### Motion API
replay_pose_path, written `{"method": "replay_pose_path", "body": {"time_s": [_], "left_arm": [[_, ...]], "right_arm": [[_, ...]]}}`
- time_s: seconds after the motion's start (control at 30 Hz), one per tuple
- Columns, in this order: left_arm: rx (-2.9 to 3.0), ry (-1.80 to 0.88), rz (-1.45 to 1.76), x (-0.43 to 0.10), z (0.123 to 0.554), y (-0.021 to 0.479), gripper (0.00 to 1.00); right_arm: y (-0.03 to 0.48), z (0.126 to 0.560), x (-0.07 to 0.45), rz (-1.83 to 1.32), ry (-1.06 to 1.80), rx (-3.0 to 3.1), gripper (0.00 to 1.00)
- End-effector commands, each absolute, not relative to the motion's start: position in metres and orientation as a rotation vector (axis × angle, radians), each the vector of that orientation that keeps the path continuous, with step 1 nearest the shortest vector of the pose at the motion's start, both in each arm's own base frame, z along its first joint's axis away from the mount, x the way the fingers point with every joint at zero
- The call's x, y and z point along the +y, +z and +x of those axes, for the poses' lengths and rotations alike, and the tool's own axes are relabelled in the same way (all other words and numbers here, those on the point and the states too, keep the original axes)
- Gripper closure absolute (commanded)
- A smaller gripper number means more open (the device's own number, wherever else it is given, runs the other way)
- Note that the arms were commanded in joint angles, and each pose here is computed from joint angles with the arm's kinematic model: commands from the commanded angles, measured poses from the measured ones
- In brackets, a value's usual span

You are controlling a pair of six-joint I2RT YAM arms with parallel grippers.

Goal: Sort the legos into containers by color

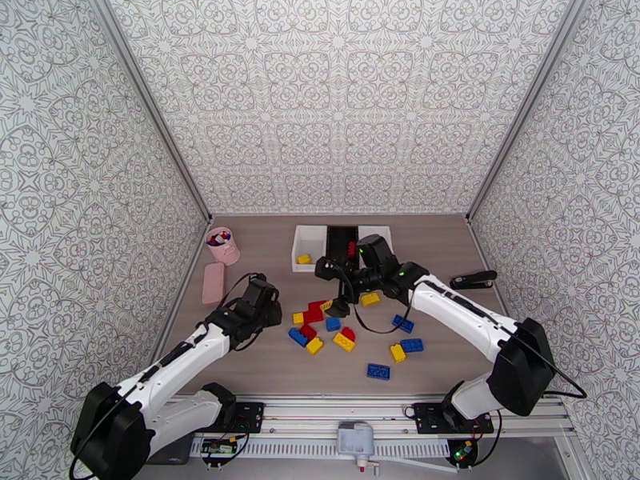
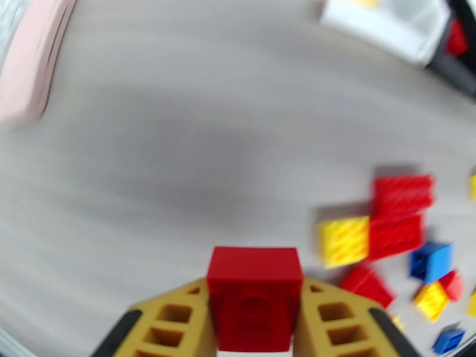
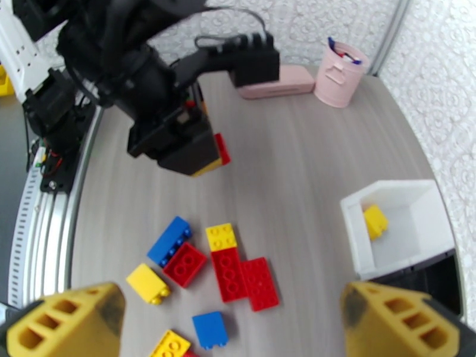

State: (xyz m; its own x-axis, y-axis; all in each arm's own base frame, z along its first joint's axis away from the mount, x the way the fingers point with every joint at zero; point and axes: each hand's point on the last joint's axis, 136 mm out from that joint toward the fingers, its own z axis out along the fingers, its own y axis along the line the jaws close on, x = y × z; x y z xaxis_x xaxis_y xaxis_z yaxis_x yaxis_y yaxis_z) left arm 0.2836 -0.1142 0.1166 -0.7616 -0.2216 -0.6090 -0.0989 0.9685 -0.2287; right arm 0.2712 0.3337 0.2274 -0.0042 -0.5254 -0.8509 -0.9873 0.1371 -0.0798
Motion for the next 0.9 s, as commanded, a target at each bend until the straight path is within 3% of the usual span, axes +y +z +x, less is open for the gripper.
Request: {"method": "replay_pose_path", "body": {"time_s": [0.0, 0.4, 0.87], "left_arm": [[2.195, -0.342, -0.156, -0.145, 0.331, 0.173, 0.67], [1.95, -0.464, 0.073, -0.228, 0.4, 0.223, 0.69], [1.977, -0.501, 0.195, -0.307, 0.485, 0.19, 0.69]], "right_arm": [[0.239, 0.286, 0.321, -1.366, 0.718, 1.652, 0.0], [0.248, 0.326, 0.267, -1.04, 0.555, 1.722, 0.0], [0.239, 0.335, 0.243, -0.942, 0.487, 1.789, 0.0]]}}
